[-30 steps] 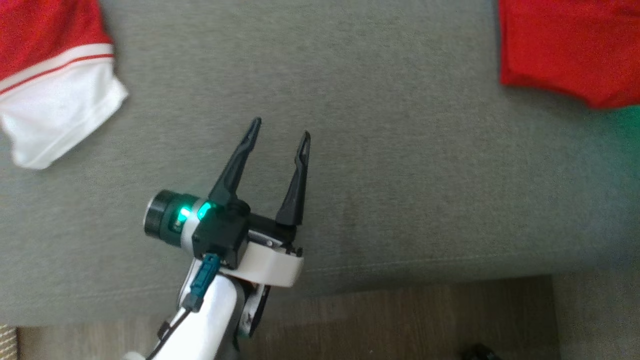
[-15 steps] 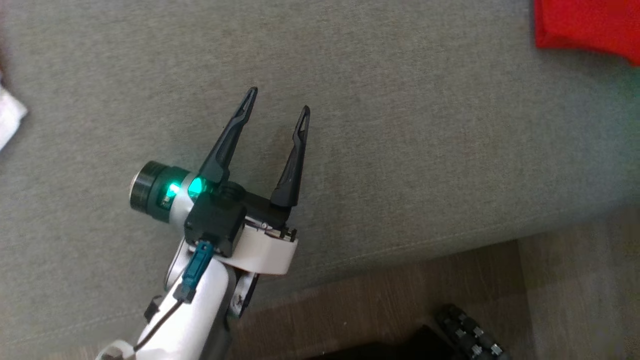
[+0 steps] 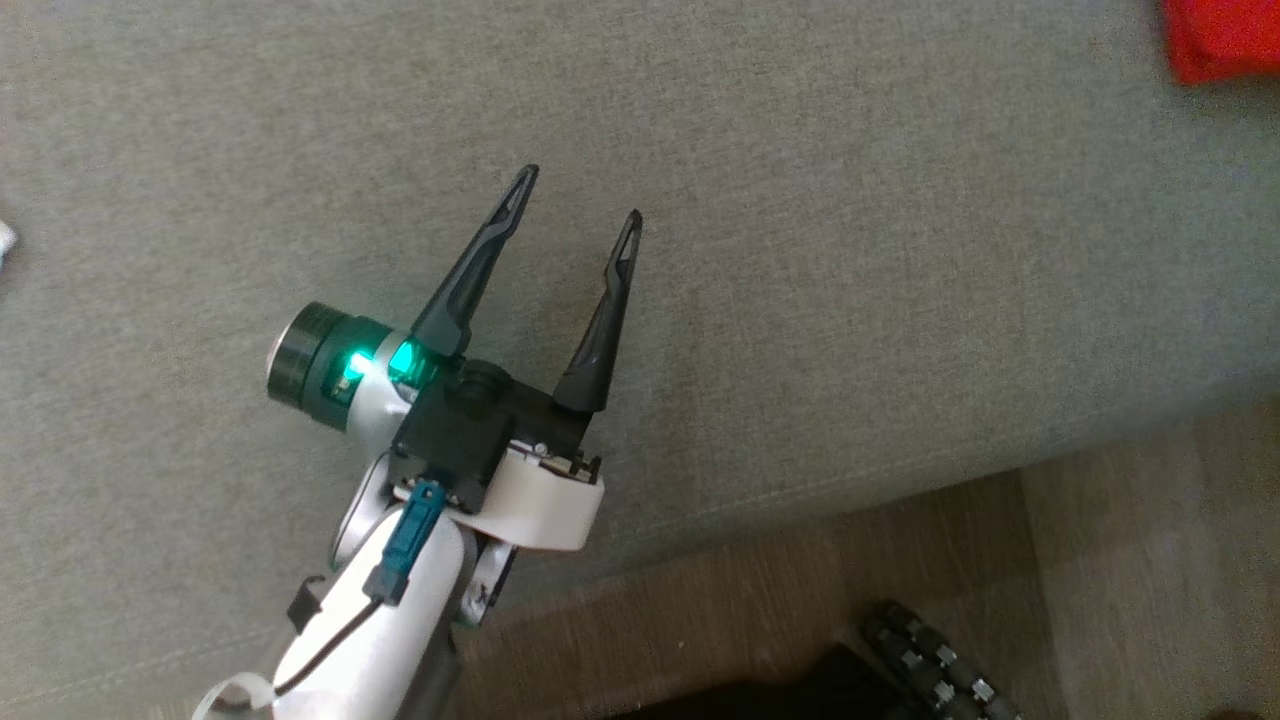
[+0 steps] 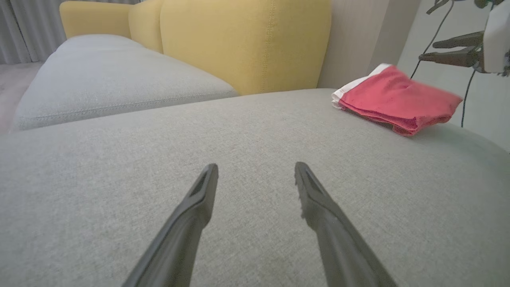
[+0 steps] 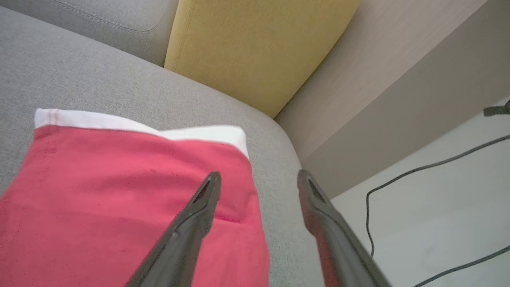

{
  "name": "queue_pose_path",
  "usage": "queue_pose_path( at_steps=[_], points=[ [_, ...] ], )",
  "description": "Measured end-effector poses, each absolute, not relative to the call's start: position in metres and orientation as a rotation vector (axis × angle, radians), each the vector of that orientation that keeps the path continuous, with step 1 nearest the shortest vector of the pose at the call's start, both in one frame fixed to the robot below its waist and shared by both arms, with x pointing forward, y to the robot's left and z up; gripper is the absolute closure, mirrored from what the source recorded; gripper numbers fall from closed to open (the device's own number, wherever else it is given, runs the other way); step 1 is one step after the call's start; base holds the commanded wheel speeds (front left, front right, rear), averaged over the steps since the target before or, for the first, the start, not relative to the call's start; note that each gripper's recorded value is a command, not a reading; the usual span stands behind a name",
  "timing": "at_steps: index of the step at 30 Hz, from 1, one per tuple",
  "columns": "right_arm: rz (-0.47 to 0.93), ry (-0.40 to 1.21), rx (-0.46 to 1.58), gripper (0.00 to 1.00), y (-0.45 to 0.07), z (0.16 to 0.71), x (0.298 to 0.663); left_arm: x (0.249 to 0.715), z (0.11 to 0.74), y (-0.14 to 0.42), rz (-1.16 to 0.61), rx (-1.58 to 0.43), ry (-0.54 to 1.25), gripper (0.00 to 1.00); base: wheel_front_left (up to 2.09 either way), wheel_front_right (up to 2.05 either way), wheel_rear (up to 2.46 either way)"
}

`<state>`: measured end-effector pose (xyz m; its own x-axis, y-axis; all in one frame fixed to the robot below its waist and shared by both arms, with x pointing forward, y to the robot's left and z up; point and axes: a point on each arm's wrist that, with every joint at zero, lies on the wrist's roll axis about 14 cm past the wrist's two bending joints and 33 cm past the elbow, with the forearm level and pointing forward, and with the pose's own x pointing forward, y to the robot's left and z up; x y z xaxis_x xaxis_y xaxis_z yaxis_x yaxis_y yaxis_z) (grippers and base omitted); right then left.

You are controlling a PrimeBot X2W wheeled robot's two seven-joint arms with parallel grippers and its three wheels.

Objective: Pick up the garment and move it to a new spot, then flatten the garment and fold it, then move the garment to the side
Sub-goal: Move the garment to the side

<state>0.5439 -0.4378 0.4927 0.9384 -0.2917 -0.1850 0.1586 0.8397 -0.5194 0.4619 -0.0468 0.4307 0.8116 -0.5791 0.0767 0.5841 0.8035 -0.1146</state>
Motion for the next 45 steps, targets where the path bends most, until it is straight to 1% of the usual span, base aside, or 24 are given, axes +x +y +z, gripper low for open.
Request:
queue_pose_path(
  at_steps=[4, 6, 8, 11, 14, 18, 20, 23, 25, 29, 32, 33, 37, 42, 45],
  points=[
    [-0.224, 0.17, -0.572, 0.0, -0.418, 0.51, 0.553, 0.461, 0.443, -0.04, -0.594, -0.115, -0.06, 0.0, 0.0, 0.0, 0.0],
    [-0.188, 0.1, -0.537, 0.0, -0.391, 0.515, 0.559, 0.46, 0.451, -0.034, -0.574, -0.112, -0.068, 0.0, 0.0, 0.0, 0.0],
    [-0.134, 0.07, -0.463, 0.0, -0.356, 0.506, 0.559, 0.456, 0.457, -0.026, -0.542, -0.104, -0.07, 0.0, 0.0, 0.0, 0.0],
    [-0.059, 0.083, -0.338, 0.0, -0.307, 0.479, 0.543, 0.447, 0.464, -0.009, -0.482, -0.105, -0.051, 0.0, 0.0, 0.0, 0.0],
    [-0.003, 0.079, -0.22, 0.0, -0.27, 0.466, 0.523, 0.434, 0.467, 0.011, -0.41, -0.115, -0.021, 0.0, 0.0, 0.0, 0.0],
    [0.054, 0.039, -0.041, 0.0, -0.221, 0.47, 0.501, 0.421, 0.479, 0.053, -0.267, -0.109, -0.024, 0.0, 0.0, 0.0, 0.0],
    [0.069, -0.014, 0.006, 0.0, -0.205, 0.486, 0.491, 0.412, 0.487, 0.07, -0.217, -0.102, -0.037, 0.0, 0.0, 0.0, 0.0],
    [0.075, -0.105, 0.054, 0.0, -0.192, 0.514, 0.473, 0.397, 0.501, 0.088, -0.164, -0.095, -0.066, 0.0, 0.0, 0.0, 0.0],
    [0.081, -0.138, 0.077, 0.0, -0.184, 0.524, 0.457, 0.386, 0.511, 0.097, -0.138, -0.093, -0.089, 0.0, 0.0, 0.0, 0.0],
    [0.041, -0.157, 0.101, 0.0, -0.189, 0.529, 0.42, 0.363, 0.523, 0.116, -0.083, -0.065, -0.123, 0.0, 0.0, 0.0, 0.0],
    [0.035, -0.12, 0.083, 0.0, -0.192, 0.519, 0.393, 0.344, 0.523, 0.125, -0.054, -0.045, -0.126, 0.0, 0.0, 0.0, 0.0],
    [0.035, -0.12, 0.083, 0.0, -0.192, 0.519, 0.393, 0.344, 0.523, 0.125, -0.054, -0.045, -0.126, 0.0, 0.0, 0.0, 0.0],
    [0.043, -0.096, 0.109, 0.0, -0.186, 0.511, 0.37, 0.326, 0.528, 0.13, -0.044, -0.035, -0.144, 0.0, 0.0, 0.0, 0.0],
    [0.075, -0.113, 0.099, 0.0, -0.175, 0.517, 0.362, 0.321, 0.537, 0.126, -0.072, -0.025, -0.177, 0.0, 0.0, 0.0, 0.0],
    [0.096, -0.097, 0.081, 0.0, -0.168, 0.512, 0.355, 0.319, 0.54, 0.125, -0.08, -0.026, -0.185, 0.0, 0.0, 0.0, 0.0]
  ],
)
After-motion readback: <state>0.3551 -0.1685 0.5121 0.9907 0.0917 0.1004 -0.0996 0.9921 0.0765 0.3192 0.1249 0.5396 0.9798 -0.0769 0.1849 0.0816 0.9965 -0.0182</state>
